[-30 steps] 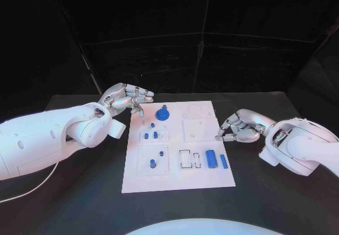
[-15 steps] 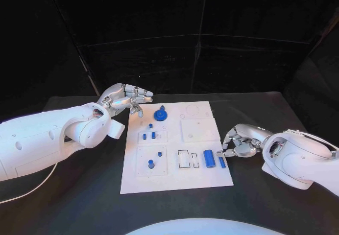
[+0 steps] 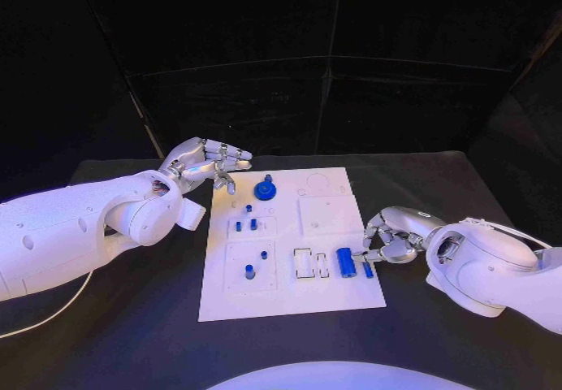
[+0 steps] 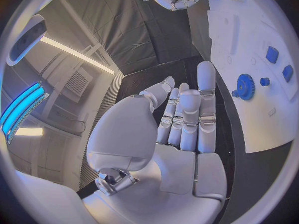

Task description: Assemble the parts on the task board

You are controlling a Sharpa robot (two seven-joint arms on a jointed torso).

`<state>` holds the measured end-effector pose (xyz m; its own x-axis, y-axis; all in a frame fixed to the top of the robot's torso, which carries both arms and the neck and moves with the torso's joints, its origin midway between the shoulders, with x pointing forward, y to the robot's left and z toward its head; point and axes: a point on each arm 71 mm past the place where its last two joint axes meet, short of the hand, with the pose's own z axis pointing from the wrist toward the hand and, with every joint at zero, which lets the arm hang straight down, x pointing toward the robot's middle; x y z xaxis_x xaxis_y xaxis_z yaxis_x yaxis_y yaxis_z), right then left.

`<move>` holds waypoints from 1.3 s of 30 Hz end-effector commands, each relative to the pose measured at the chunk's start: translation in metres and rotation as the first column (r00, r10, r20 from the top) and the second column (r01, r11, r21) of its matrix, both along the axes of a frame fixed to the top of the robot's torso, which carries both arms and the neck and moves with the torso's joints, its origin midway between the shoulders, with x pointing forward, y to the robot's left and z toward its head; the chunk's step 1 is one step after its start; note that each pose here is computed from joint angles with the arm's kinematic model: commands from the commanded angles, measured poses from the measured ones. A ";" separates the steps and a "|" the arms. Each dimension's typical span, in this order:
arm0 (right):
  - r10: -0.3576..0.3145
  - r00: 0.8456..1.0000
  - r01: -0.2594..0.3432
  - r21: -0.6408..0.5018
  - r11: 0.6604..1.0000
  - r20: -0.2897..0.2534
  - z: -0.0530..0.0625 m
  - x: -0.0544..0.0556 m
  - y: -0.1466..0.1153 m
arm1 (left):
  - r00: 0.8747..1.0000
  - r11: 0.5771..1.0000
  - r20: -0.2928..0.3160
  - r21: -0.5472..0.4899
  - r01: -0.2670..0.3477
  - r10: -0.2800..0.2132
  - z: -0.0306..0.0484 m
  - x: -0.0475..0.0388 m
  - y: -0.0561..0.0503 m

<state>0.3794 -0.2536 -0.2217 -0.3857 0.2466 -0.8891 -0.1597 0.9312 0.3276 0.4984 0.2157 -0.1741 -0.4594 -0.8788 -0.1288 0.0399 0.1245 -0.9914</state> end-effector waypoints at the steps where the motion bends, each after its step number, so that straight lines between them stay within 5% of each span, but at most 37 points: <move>1: 0.021 1.000 -0.021 0.015 1.000 0.011 -0.005 -0.003 0.008 | 1.000 1.000 0.003 -0.006 0.010 -0.010 0.0010 -0.0002 -0.001; 9: 0.042 0.998 -0.042 -0.002 0.999 -0.042 -0.019 -0.005 0.019 | 1.000 1.000 0.003 -0.005 0.008 -0.008 0.0010 -0.0004 0.000; 39: 0.045 0.996 -0.048 -0.043 0.998 -0.082 -0.046 0.003 0.038 | 1.000 1.000 -0.001 -0.005 0.010 -0.010 0.0007 -0.0007 0.001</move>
<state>0.3869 -0.2165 -0.2575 -0.4276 0.2114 -0.8789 -0.1893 0.9298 0.3158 0.4981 0.2178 -0.1744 -0.4568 -0.8801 -0.1293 0.0377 0.1260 -0.9913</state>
